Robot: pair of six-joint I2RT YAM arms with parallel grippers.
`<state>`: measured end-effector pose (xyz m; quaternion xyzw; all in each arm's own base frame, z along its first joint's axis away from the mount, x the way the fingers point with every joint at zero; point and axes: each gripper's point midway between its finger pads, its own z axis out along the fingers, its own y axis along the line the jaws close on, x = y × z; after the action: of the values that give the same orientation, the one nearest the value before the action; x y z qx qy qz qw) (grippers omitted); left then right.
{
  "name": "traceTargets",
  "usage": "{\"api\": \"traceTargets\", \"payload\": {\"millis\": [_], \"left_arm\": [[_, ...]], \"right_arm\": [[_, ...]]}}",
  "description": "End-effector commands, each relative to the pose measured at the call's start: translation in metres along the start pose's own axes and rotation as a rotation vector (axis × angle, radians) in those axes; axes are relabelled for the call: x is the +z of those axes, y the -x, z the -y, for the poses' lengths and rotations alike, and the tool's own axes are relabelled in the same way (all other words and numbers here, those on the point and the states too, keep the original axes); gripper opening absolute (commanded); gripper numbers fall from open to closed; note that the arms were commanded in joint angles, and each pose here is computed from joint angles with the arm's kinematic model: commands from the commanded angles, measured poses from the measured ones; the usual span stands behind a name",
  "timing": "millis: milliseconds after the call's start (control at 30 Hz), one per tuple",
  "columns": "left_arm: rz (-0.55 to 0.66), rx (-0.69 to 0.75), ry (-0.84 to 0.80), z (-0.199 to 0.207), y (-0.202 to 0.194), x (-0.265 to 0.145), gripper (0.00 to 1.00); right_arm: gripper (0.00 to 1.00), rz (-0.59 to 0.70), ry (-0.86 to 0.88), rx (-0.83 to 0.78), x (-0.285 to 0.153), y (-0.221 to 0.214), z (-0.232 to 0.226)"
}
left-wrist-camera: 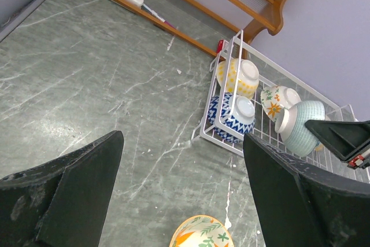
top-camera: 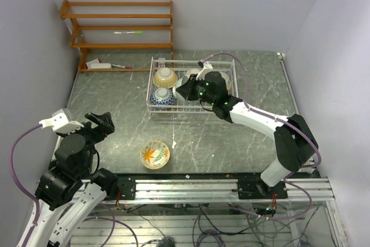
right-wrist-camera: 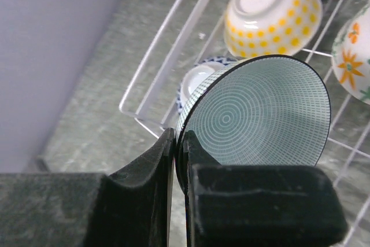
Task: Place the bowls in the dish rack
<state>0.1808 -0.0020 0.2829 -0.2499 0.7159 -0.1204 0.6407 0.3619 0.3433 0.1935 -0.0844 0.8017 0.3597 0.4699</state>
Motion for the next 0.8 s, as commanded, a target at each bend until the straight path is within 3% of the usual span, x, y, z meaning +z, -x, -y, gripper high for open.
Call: {"api": "traceTargets", "payload": {"millis": [0,367,767], "left_arm": [[0.027,-0.018,0.000,0.003,0.010,-0.001,0.95],[0.023,-0.008,0.002,0.004,0.010,0.001,0.95],[0.028,-0.011,0.003,0.003,0.011,0.000,0.95]], "right_arm": [[0.05,0.120,0.255,0.159,-0.011,0.034,-0.023],[0.05,0.097,0.511,0.396,-0.011,0.032,-0.022],[0.06,0.040,0.496,0.612,0.011,-0.003,0.010]]}}
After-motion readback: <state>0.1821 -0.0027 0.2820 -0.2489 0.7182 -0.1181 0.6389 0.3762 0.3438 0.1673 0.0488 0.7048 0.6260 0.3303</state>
